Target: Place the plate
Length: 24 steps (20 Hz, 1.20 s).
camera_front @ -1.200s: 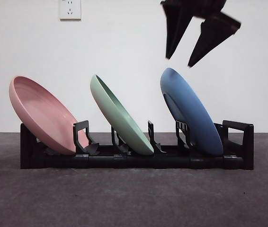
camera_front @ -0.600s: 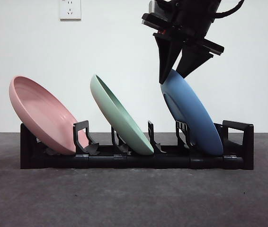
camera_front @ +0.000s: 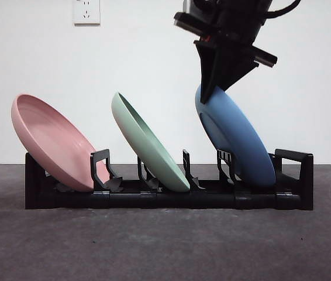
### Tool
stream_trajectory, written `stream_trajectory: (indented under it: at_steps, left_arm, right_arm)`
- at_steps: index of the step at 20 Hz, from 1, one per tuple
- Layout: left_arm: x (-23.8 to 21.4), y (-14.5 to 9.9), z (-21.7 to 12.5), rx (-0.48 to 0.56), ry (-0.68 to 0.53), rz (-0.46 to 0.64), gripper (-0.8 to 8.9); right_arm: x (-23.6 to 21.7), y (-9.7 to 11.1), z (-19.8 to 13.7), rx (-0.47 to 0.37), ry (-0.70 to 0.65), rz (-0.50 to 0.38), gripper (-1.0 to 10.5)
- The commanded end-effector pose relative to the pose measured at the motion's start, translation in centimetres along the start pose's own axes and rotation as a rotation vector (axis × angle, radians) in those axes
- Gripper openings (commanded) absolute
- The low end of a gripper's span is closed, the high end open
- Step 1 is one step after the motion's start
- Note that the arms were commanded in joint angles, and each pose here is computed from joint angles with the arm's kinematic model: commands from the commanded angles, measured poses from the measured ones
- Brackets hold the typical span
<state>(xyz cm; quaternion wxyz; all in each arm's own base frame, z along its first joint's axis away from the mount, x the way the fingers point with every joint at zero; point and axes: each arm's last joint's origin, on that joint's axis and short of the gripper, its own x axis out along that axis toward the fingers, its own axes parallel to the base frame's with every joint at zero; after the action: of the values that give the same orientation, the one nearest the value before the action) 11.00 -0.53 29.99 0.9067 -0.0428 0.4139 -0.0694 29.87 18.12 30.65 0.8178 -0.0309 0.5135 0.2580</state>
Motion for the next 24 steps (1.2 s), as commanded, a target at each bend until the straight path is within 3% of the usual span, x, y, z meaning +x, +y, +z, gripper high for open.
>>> stream_trajectory:
  at_steps: [1,3,6,10,14,18,24]
  left_arm:
    - [-0.3,-0.1,0.4,0.011,-0.019,-0.006,3.44]
    - [-0.3,-0.1,0.4,0.011,-0.019,-0.006,3.44]
    - [-0.3,-0.1,0.4,0.011,-0.019,-0.006,3.44]
    - [-0.3,-0.1,0.4,0.011,-0.019,-0.007,3.44]
    - [-0.3,-0.1,0.4,0.011,-0.02,-0.006,3.44]
    - [-0.3,-0.1,0.4,0.011,-0.019,-0.006,3.44]
    - [-0.3,-0.1,0.4,0.011,-0.02,-0.006,3.44]
  right_arm:
    - [-2.1,0.7,0.4,-0.021,-0.067,0.007,0.1]
    - [-3.6,0.9,0.2,-0.032,-0.104,0.018,0.1]
    - [-6.1,1.5,-0.3,-0.07,-0.155,0.101,0.1]
    - [-9.1,3.3,-1.8,-0.18,-0.192,0.169,0.1]
    - [-10.5,6.1,-4.5,-0.284,-0.305,0.061,0.1]
    - [-8.5,8.4,-10.3,-0.42,-0.435,0.016,0.1]
    - [-5.0,10.7,-19.2,-0.694,-0.401,-0.122,0.1]
